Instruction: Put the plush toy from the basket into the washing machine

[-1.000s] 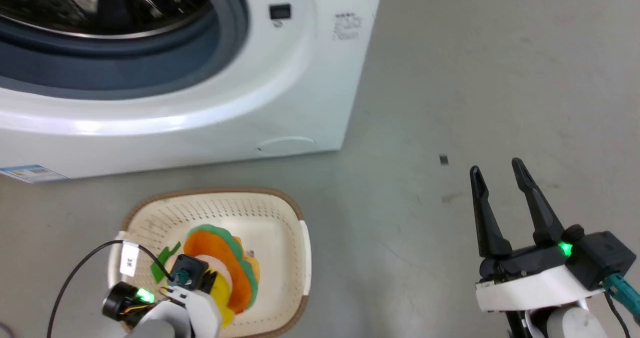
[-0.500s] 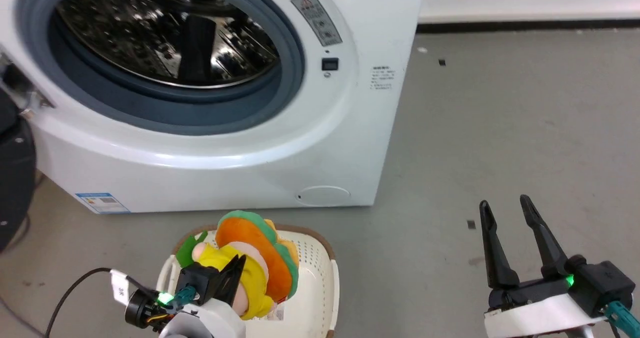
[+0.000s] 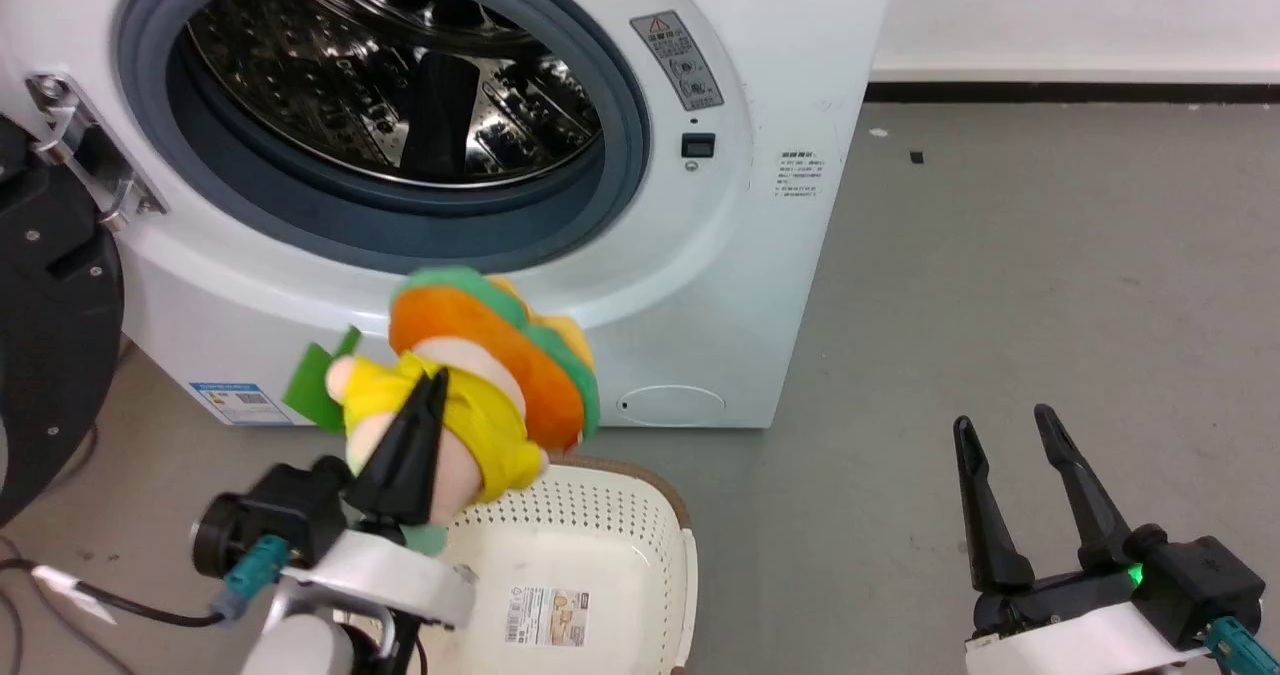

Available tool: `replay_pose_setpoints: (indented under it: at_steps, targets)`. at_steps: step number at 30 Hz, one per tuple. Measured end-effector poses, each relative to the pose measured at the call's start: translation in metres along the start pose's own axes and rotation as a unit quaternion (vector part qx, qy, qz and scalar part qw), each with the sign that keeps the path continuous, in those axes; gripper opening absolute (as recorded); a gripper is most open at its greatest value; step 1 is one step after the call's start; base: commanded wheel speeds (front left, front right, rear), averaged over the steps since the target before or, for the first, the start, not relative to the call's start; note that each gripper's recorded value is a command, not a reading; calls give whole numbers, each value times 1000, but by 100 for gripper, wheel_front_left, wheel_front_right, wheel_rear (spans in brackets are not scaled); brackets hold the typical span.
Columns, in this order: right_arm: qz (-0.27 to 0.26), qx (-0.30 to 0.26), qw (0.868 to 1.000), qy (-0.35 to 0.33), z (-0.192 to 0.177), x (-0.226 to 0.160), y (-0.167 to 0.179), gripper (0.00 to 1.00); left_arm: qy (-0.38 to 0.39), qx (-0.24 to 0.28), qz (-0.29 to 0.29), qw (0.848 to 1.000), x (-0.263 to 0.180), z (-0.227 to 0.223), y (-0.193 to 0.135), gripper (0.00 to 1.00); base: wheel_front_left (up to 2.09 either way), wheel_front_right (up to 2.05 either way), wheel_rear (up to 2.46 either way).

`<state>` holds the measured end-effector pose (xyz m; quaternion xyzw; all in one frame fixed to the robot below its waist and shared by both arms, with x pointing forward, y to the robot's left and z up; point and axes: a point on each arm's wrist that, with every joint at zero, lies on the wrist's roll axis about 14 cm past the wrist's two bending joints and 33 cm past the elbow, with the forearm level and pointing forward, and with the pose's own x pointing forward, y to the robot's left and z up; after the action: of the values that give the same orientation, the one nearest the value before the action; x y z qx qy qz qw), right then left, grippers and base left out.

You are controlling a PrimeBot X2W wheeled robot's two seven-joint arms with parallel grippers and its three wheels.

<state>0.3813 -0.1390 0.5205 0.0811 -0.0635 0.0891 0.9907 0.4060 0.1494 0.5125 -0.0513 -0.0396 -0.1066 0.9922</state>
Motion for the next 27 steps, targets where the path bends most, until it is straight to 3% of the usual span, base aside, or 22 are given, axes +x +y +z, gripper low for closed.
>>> replay_pose_setpoints:
  at_steps: [14,27]
  targets:
    - [-28,-12,999,42,-33,14,-25,100,-99,17,10,995,91,49,39,0,0,0,0]
    - [-76,-32,992,95,-81,27,-68,100,-55,19,17,998,226,4,84,0,0,0,0]
